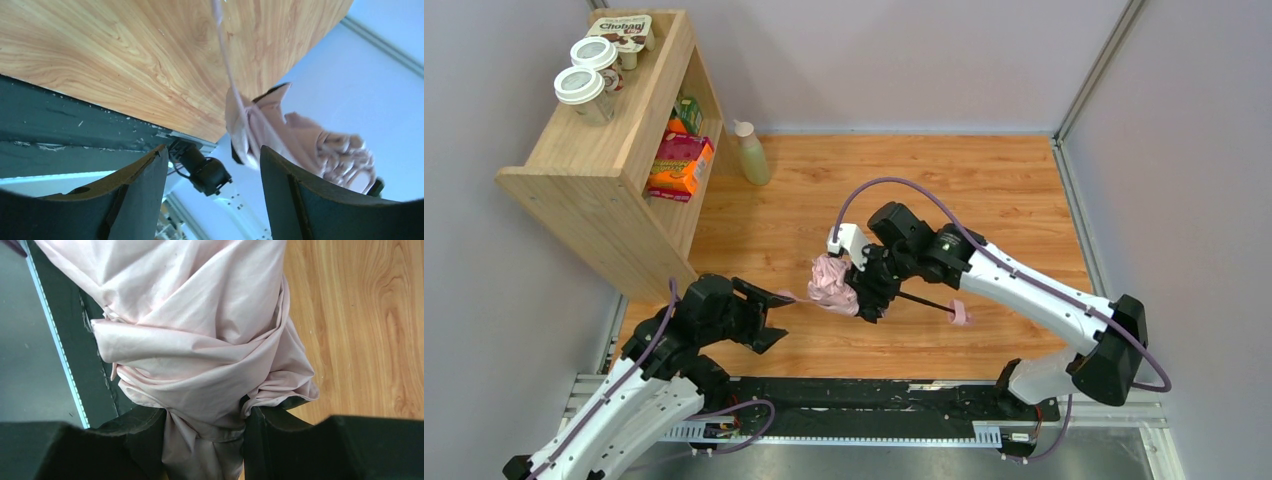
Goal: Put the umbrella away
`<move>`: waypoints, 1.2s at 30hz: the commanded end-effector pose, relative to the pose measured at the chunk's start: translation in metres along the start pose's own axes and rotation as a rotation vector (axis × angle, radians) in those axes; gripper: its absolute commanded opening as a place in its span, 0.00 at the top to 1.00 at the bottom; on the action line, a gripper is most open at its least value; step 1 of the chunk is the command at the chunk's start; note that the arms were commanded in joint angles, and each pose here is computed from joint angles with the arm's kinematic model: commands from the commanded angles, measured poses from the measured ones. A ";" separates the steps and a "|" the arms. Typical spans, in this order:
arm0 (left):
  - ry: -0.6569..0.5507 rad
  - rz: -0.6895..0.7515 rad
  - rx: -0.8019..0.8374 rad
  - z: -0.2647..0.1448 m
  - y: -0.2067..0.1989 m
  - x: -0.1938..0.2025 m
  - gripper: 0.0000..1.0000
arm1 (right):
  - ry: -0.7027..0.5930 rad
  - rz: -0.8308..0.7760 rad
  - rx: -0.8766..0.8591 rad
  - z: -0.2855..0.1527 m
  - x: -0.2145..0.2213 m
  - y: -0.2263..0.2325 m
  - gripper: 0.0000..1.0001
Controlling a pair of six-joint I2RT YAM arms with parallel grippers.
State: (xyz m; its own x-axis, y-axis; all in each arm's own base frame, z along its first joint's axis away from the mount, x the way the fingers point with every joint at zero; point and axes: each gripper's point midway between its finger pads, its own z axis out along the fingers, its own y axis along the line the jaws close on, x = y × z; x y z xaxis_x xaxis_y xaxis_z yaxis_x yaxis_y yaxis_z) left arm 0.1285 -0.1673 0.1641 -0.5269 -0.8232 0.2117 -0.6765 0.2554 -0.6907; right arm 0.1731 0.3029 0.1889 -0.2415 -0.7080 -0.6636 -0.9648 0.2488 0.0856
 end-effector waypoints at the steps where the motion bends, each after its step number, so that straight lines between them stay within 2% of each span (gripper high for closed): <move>1: -0.068 -0.325 -0.013 -0.008 -0.006 -0.014 0.26 | -0.079 -0.137 0.061 -0.034 -0.025 0.008 1.00; 4: -0.159 -0.343 -0.020 -0.013 -0.002 -0.029 0.25 | -0.073 -0.147 0.061 -0.037 -0.022 0.013 1.00; 8: -0.207 -0.352 -0.065 -0.009 0.006 -0.036 0.25 | -0.095 -0.154 0.042 -0.041 -0.026 0.021 1.00; 19: -0.194 -0.412 -0.057 0.033 -0.004 -0.038 0.24 | -0.095 -0.168 0.014 -0.040 -0.027 0.031 1.00; 22: -0.166 -0.416 -0.083 0.042 0.003 -0.034 0.29 | -0.099 -0.169 0.019 -0.042 -0.028 0.031 1.00; 26: -0.133 -0.419 -0.136 0.043 0.010 -0.026 0.30 | -0.092 -0.164 0.026 -0.039 -0.027 0.029 1.00; 27: -0.135 -0.419 -0.146 0.043 0.012 -0.026 0.32 | -0.092 -0.164 0.025 -0.038 -0.028 0.030 1.00; 28: -0.140 -0.423 -0.153 0.044 0.014 -0.027 0.39 | -0.094 -0.162 0.026 -0.038 -0.028 0.029 1.00; 31: -0.149 -0.432 -0.139 0.048 0.013 -0.030 0.42 | -0.096 -0.162 0.023 -0.039 -0.028 0.030 1.00; 36: -0.136 -0.425 -0.151 0.055 0.011 -0.027 0.51 | -0.108 -0.156 0.016 -0.041 -0.032 0.032 1.00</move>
State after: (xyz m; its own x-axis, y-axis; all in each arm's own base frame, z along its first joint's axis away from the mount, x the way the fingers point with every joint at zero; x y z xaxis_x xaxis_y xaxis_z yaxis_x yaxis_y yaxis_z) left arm 0.1486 -0.1626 0.1059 -0.3192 -0.9216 0.2208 -0.8433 0.1699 -0.5100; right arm 0.1407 0.2926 0.2033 -0.1297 -0.7484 -0.6505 -0.9871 0.1593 0.0135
